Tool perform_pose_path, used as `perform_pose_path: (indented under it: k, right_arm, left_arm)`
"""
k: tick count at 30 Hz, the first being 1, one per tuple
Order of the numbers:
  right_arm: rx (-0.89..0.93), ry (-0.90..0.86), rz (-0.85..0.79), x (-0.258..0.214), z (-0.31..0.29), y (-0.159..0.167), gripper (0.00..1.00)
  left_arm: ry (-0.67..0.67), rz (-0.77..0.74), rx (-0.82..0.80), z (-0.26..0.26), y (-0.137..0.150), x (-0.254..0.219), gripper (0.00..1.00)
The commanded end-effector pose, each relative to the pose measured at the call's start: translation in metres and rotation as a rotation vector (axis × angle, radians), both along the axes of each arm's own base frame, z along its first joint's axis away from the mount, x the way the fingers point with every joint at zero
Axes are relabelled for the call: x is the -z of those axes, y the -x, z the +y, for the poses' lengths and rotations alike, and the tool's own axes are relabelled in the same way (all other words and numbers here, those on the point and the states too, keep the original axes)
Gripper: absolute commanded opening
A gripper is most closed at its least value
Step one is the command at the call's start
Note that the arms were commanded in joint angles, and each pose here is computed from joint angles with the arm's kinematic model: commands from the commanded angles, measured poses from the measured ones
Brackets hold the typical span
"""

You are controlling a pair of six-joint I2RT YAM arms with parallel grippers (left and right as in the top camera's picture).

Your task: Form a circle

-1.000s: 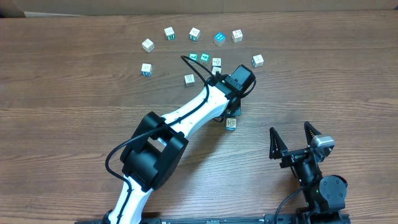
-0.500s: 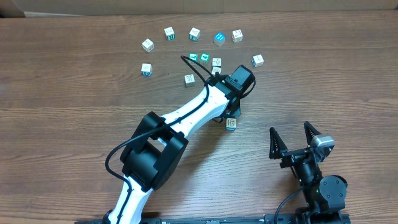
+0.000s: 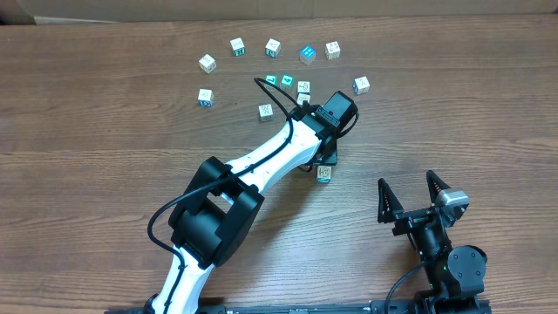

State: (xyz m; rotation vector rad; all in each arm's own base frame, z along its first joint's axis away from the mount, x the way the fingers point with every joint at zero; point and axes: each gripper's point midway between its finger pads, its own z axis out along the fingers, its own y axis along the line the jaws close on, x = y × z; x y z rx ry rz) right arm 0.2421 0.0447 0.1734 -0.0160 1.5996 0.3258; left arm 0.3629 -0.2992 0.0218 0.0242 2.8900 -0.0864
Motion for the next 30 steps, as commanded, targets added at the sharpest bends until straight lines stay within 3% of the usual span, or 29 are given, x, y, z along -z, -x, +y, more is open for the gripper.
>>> perform_pose_path:
  k: [1, 8, 12, 23, 30]
  right_arm:
    - [0.004, -0.003, -0.004, 0.002, -0.001, 0.0, 1.0]
    - [0.004, -0.003, -0.004, 0.002, -0.001, 0.0, 1.0]
    - [0.004, -0.003, -0.004, 0.002, -0.001, 0.0, 1.0]
    - [0.004, -0.003, -0.004, 0.002, -0.001, 0.0, 1.0]
    - [0.004, -0.003, -0.004, 0.002, -0.001, 0.0, 1.0]
  left_arm:
    - [0.003, -0.021, -0.015, 0.002, -0.015, -0.007, 0.71]
    - [0.036, -0.077, -0.098, 0.033, -0.064, -0.055, 0.78]
    - [0.011, -0.05, -0.217, 0.09, -0.086, -0.067, 0.82]
    - [-0.1, 0.162, -0.506, 0.255, -0.075, -0.059, 0.85]
    - [-0.099, 0.207, -0.663, 0.324, -0.067, -0.058, 0.9]
